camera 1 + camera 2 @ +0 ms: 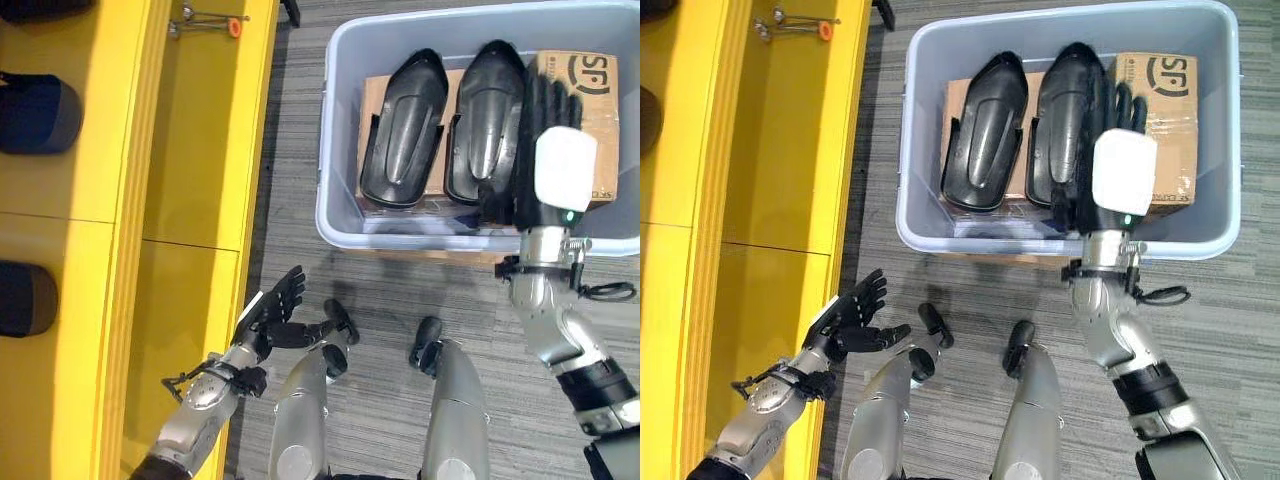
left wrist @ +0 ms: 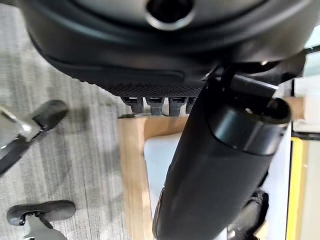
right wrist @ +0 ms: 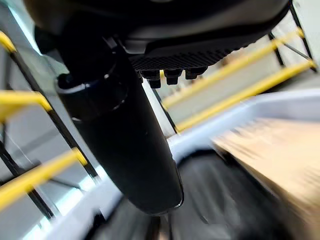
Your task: Move parts from the plastic box to the shelf.
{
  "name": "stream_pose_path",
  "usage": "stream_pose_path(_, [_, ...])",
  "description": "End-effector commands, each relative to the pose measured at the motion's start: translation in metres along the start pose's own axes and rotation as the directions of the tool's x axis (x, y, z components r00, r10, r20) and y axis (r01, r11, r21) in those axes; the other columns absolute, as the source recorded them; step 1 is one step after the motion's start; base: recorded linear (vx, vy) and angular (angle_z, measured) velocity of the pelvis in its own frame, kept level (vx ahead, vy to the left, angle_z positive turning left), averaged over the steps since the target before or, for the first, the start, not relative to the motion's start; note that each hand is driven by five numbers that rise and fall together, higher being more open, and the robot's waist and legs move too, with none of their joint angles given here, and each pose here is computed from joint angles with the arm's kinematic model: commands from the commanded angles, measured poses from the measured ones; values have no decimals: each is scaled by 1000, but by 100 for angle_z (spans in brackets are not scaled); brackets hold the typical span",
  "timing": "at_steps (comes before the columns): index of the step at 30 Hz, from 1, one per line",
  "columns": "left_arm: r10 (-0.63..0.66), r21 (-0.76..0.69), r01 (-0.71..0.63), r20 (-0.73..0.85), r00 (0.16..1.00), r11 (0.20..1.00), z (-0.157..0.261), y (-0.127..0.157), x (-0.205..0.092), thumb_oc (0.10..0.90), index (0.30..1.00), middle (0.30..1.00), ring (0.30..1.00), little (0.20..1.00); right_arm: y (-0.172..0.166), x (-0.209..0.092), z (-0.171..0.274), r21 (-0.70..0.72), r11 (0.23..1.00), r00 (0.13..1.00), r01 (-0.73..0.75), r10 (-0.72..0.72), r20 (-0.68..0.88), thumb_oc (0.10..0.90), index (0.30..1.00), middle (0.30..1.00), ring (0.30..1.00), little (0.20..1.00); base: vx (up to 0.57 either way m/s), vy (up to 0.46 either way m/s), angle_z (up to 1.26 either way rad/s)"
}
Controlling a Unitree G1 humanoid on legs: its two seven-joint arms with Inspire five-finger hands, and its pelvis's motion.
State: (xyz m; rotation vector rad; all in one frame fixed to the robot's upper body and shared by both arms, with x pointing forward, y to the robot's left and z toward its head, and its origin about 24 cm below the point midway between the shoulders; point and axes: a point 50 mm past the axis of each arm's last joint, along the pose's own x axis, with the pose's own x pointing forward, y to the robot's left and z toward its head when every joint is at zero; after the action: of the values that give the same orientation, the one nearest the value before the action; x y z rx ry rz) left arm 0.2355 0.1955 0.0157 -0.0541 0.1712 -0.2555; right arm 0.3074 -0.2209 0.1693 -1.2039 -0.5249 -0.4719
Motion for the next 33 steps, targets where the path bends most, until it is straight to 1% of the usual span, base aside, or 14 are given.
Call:
stream_pose_path(1, [-5, 47, -3, 166, 986, 999, 27, 8, -8, 900, 1000, 1000, 1000, 1000, -44, 27, 41, 72, 981, 948, 181, -193, 253, 900, 1000, 1000, 1000, 1000, -47, -37, -6])
stream_pose_path(12, [3, 81, -18, 183, 983, 997, 36, 10, -5, 900, 1000, 1000, 1000, 1000, -38, 26, 47, 41, 988, 943, 148, -154, 294, 900, 1000, 1000, 1000, 1000, -28, -23, 2])
stream_pose_path(21, [-9, 83, -7, 194, 981, 997, 43, 9, -1, 900, 1000, 1000, 1000, 1000, -36, 35, 53, 3, 986, 936, 168, -161, 313, 900, 1000, 1000, 1000, 1000, -3, -5, 2])
stream_pose_path(29, [-37, 99, 17, 194, 980, 995, 46, 6, 2, 900, 1000, 1000, 1000, 1000, -26, 45, 43, -60, 987, 960, 147, -127, 251, 900, 1000, 1000, 1000, 1000, -7, -10, 5])
stream_pose_path(30, [-31, 97, 13, 191, 981, 995, 46, 8, 2, 900, 1000, 1000, 1000, 1000, -23, 45, 38, -84, 988, 968, 128, -106, 229, 900, 1000, 1000, 1000, 1000, 0, 0, 0])
stream_pose_path(32, [-32, 101, 13, 191, 981, 995, 46, 8, 2, 900, 1000, 1000, 1000, 1000, -21, 45, 36, -101, 986, 970, 130, -105, 221, 900, 1000, 1000, 1000, 1000, 0, 0, 0])
stream_pose_path(33, [-32, 104, 12, 190, 981, 995, 46, 8, 3, 900, 1000, 1000, 1000, 1000, -19, 45, 30, -136, 981, 976, 140, -113, 187, 900, 1000, 1000, 1000, 1000, 0, 0, 0])
